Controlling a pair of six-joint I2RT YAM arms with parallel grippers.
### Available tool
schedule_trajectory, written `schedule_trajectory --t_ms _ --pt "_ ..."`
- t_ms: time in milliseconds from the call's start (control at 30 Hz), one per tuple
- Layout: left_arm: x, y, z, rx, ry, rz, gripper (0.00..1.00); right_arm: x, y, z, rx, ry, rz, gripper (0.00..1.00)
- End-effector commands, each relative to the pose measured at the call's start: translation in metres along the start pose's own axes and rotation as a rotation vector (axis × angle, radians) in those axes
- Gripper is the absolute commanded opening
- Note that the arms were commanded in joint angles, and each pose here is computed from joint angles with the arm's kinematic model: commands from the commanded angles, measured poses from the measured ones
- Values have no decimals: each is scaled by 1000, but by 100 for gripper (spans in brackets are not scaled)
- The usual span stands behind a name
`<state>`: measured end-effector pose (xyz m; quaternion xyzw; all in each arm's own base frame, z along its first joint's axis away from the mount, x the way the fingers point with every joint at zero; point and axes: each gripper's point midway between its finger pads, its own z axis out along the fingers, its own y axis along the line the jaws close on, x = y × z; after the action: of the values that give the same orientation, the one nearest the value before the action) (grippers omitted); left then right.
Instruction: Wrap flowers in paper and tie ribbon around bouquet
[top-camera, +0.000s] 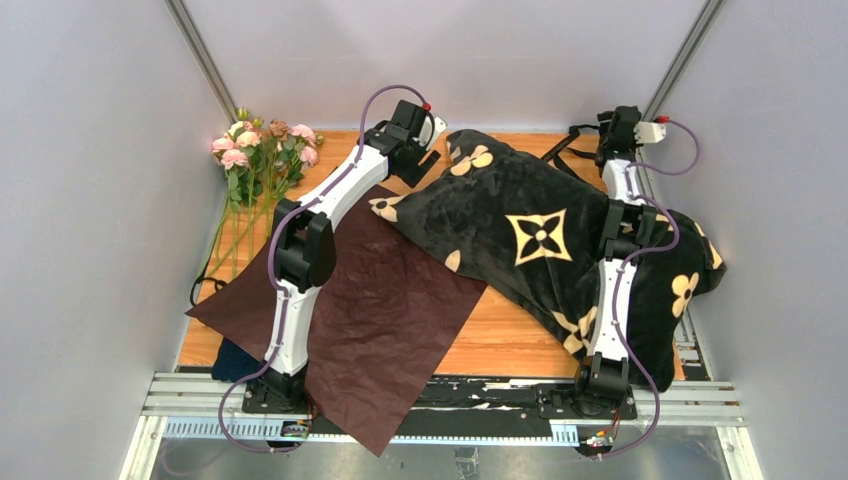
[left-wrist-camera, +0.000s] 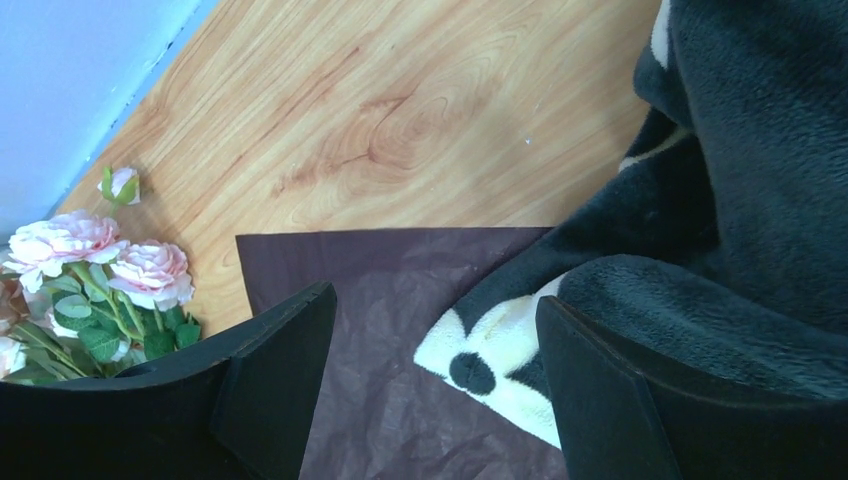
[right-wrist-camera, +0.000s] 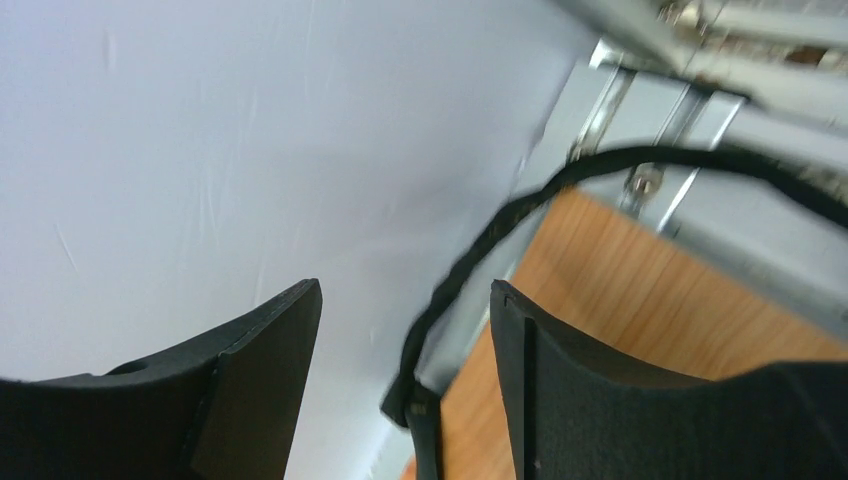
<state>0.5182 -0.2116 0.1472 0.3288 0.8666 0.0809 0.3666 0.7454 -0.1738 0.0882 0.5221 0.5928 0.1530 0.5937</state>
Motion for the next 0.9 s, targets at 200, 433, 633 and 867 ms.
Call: schedule_trajectory --t_ms 200,433,633,867 --pt "-3 8 8 -34 15 23 82 7 -77 34 72 -110 303 60" --pt "1 8 5 -37 24 29 82 -12 -93 41 65 -180 379 1" --pt "3 10 1 -41 29 38 82 -59 -33 28 -111 -102 184 0" --pt "5 9 1 -39 32 38 82 -63 -31 -23 30 164 -100 2"
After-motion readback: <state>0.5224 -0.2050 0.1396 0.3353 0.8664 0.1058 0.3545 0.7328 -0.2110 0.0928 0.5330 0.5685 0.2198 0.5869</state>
